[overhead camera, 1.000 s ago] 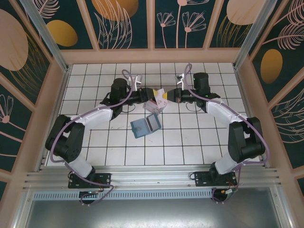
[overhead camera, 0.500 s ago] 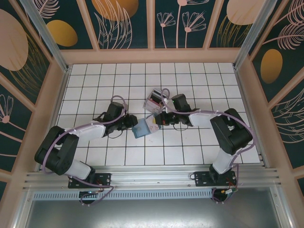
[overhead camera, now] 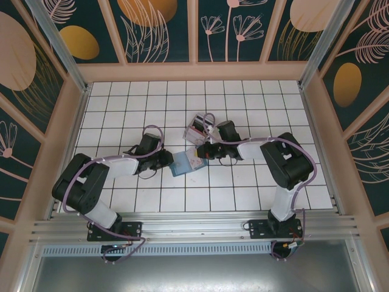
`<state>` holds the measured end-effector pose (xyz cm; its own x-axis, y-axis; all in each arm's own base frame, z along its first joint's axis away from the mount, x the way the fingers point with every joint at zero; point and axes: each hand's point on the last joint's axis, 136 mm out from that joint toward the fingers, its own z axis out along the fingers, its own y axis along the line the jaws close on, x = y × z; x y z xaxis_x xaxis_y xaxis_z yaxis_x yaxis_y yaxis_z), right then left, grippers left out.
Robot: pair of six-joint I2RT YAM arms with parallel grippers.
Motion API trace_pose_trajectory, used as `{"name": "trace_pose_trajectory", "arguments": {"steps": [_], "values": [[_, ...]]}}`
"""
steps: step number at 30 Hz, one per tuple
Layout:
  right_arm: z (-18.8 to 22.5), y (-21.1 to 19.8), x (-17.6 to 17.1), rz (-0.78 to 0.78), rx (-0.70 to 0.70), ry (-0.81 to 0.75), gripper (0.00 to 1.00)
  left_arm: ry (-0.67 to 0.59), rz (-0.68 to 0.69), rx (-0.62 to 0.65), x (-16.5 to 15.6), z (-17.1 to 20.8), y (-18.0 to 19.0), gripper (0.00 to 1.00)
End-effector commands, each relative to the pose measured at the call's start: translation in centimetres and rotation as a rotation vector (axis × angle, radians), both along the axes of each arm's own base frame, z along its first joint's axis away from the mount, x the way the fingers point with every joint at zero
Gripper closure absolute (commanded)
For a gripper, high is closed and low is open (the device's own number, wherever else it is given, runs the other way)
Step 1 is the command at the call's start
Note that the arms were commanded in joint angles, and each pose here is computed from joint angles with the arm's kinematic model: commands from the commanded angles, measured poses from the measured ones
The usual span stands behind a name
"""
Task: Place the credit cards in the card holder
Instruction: Insert the credit card into the card slot.
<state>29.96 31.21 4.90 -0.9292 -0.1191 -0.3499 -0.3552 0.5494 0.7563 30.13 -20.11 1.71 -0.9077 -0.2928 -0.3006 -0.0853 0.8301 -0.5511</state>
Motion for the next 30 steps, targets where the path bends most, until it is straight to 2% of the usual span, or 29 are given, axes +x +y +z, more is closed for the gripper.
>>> {"name": "trace_pose_trajectory", "arguments": {"steps": [1, 12, 22, 30], "values": [[1.5, 0.7, 0.5, 0.016, 0.047, -0.02, 0.99, 0.054, -0.015, 0.022, -1.1, -2.0, 0.4, 0.78], [3.0, 0.5, 0.2, -0.003, 0.072, -0.032, 0.99, 0.051, -0.011, 0.027, -1.3, -2.0, 0.6, 0.81], [0.2, -0.5, 0.3, -0.096, -0.003, 0.064, 1.0, 0.045, -0.006, -0.004, -1.6, -1.7, 0.4, 0.81], [-0.5, 1.3, -1.5, -0.055, 0.03, 0.108, 1.0, 0.065, 0.006, -0.038, -2.4, -2.8, 0.4, 0.83]]}}
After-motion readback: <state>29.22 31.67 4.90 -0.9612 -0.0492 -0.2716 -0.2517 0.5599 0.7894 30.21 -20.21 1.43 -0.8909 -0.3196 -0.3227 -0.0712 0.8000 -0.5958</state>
